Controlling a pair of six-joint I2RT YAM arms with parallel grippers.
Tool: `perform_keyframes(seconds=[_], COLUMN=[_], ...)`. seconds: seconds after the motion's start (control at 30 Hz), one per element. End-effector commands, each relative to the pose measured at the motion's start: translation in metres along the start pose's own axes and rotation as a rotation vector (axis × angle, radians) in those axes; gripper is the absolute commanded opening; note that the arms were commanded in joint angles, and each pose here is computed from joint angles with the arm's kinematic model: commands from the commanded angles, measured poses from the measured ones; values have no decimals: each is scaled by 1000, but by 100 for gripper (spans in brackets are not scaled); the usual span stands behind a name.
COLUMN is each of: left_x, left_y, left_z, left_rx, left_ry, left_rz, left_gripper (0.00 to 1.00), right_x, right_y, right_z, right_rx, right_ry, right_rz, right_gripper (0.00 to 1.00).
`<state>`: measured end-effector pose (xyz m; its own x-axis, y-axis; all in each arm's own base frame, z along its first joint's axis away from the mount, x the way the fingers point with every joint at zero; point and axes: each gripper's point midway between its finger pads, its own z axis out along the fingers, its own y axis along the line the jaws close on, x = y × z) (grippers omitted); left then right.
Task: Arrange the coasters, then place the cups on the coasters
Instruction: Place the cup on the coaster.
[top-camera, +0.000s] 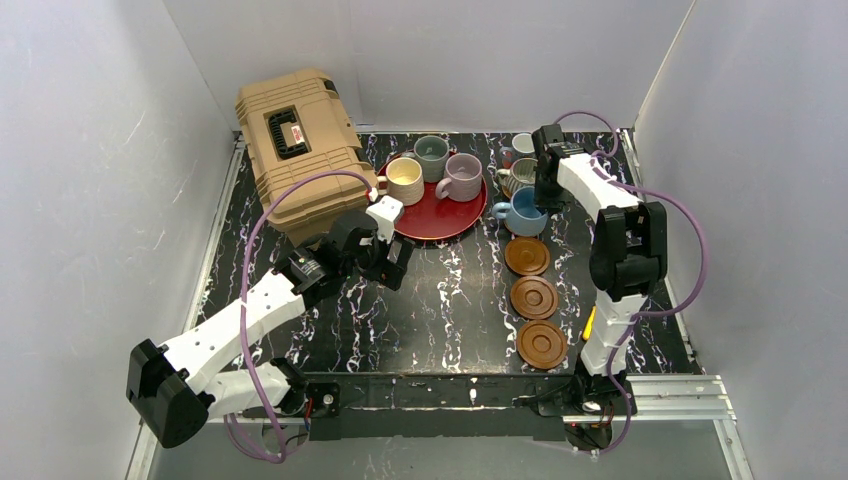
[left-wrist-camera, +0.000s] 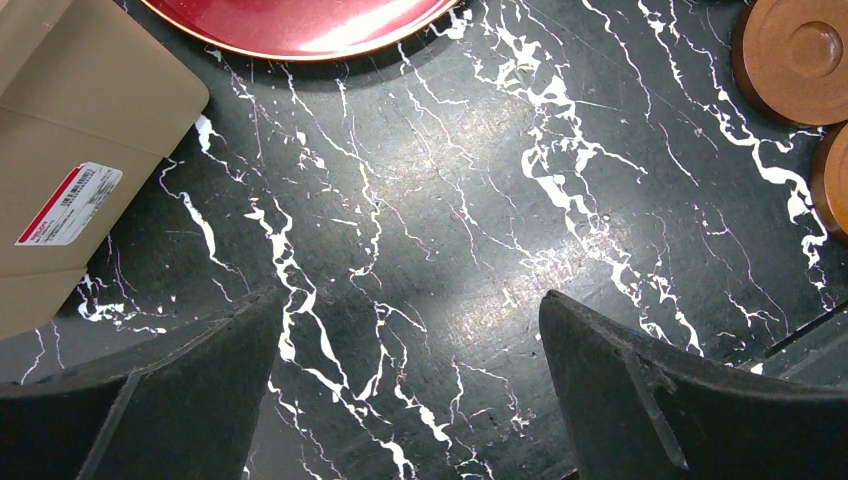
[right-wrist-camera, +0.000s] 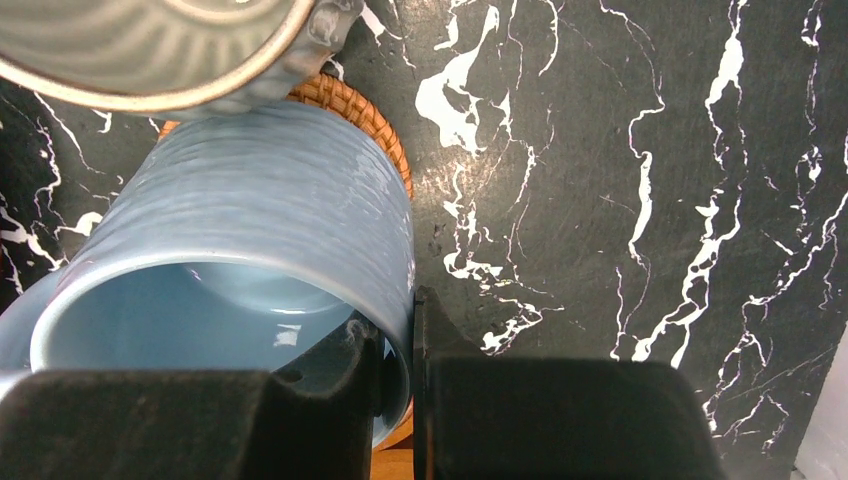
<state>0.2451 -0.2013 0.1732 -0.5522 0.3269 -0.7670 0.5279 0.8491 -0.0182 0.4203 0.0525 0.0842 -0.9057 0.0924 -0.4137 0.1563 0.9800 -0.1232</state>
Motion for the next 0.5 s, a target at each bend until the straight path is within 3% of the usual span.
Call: perform_keyframes(seconds=[0.0,0.47], left_x=[-12,-12], left_y=[0,-1], left_z=[-6,-6], left_rx=[2,5], left_ry=[-18,-17], left_rz=[-3,-3], left_gripper=[99,99], right_x=[-38,-36], right_y=[0,-4], right_z=[-13,-13], right_rx=[-12,7], right_ry=[-117,-113], right_rz=[49,50], right_gripper=[1,1])
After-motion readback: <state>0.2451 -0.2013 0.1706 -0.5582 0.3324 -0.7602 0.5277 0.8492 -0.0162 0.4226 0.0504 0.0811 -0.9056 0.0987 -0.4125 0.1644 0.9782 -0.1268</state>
